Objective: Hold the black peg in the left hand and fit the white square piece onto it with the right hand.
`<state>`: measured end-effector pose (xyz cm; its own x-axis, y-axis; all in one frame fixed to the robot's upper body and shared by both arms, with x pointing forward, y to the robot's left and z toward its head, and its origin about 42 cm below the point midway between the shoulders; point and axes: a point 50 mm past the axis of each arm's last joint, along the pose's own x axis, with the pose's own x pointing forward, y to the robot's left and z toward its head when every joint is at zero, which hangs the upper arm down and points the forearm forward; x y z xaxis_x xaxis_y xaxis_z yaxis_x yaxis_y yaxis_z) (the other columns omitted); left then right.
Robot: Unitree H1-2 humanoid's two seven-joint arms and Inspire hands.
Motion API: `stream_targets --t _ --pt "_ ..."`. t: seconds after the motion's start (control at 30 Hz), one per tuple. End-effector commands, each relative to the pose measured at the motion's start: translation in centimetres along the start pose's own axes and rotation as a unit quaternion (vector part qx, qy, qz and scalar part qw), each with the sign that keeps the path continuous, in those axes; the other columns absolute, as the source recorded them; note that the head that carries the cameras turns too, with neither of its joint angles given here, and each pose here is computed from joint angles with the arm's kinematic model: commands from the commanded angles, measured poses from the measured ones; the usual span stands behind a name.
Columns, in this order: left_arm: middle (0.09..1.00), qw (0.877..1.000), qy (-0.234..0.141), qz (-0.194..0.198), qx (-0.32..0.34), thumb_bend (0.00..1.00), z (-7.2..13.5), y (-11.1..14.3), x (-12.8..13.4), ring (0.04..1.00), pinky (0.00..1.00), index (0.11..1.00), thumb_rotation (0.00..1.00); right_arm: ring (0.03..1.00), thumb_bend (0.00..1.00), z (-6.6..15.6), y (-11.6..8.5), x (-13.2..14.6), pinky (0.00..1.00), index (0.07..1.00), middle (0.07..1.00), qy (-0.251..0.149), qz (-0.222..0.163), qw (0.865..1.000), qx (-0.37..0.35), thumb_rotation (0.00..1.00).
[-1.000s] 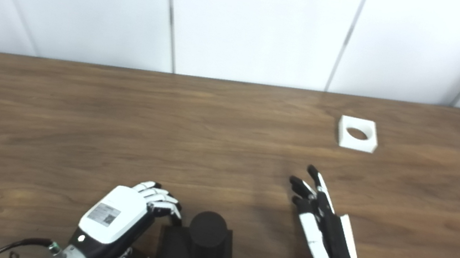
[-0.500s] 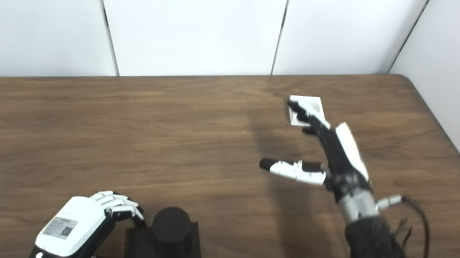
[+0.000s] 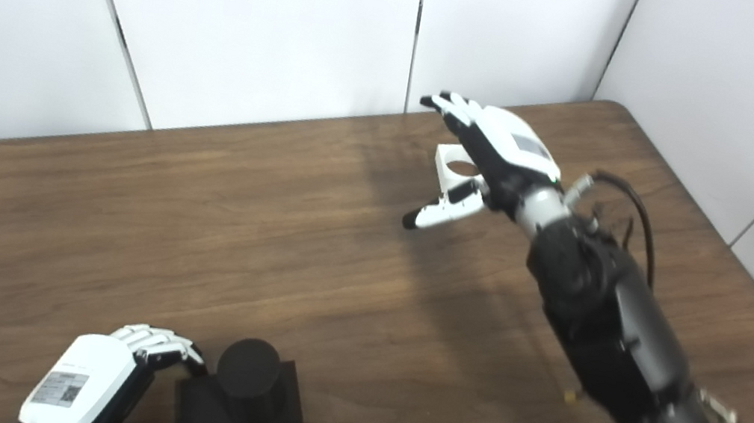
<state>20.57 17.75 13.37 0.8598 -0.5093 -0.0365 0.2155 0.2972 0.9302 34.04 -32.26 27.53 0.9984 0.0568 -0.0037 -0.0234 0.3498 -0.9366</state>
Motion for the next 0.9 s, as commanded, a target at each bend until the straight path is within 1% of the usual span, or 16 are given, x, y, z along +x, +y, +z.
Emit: stream_targets --t 0.0,0.17,0.37,0.53,0.67,0.73,0.87 --pt "0.718 0.999 0.028 -0.023 0.036 0.52 -1.9 -0.4 -0.5 0.771 0.82 0.484 0.05 1.0 0.96 0.3 -2.7 1.4 1.0 0.941 1.0 -0.001 -0.02 0.998 -0.053 0.25" --pt "0.715 0.998 0.026 -0.026 0.041 0.52 -1.9 -0.6 -0.2 0.772 0.82 0.485 0.05 1.0 0.98 0.3 -3.6 4.5 1.0 0.944 1.0 0.023 0.009 0.993 -0.12 0.24" --pt "0.715 0.999 0.024 -0.022 0.038 0.52 -1.7 -0.8 -0.2 0.772 0.82 0.484 0.05 1.0 1.0 -0.3 -4.1 7.4 1.0 0.942 1.0 0.044 0.036 0.986 -0.157 0.27" --pt "0.718 0.999 0.028 -0.022 0.036 0.52 -1.5 -0.8 -0.2 0.776 0.82 0.484 0.05 1.0 1.0 -1.2 -4.4 9.2 1.0 0.939 1.0 0.062 0.055 0.981 -0.176 0.28" --pt "0.714 0.999 0.028 -0.017 0.034 0.52 -1.5 -0.9 -0.2 0.769 0.81 0.484 0.05 1.0 1.0 -1.9 -4.7 10.4 1.0 0.936 1.0 0.085 0.074 0.975 -0.193 0.27" --pt "0.714 0.999 0.028 -0.016 0.032 0.52 -1.5 -1.0 -0.1 0.77 0.82 0.484 0.05 1.0 1.0 -2.0 -4.9 10.9 1.0 0.936 1.0 0.101 0.087 0.97 -0.203 0.3" --pt "0.712 0.999 0.029 -0.015 0.034 0.52 -1.5 -1.0 0.0 0.769 0.82 0.484 0.05 1.0 1.0 -2.0 -5.1 11.9 1.0 0.907 1.0 0.113 0.096 0.966 -0.212 0.28"
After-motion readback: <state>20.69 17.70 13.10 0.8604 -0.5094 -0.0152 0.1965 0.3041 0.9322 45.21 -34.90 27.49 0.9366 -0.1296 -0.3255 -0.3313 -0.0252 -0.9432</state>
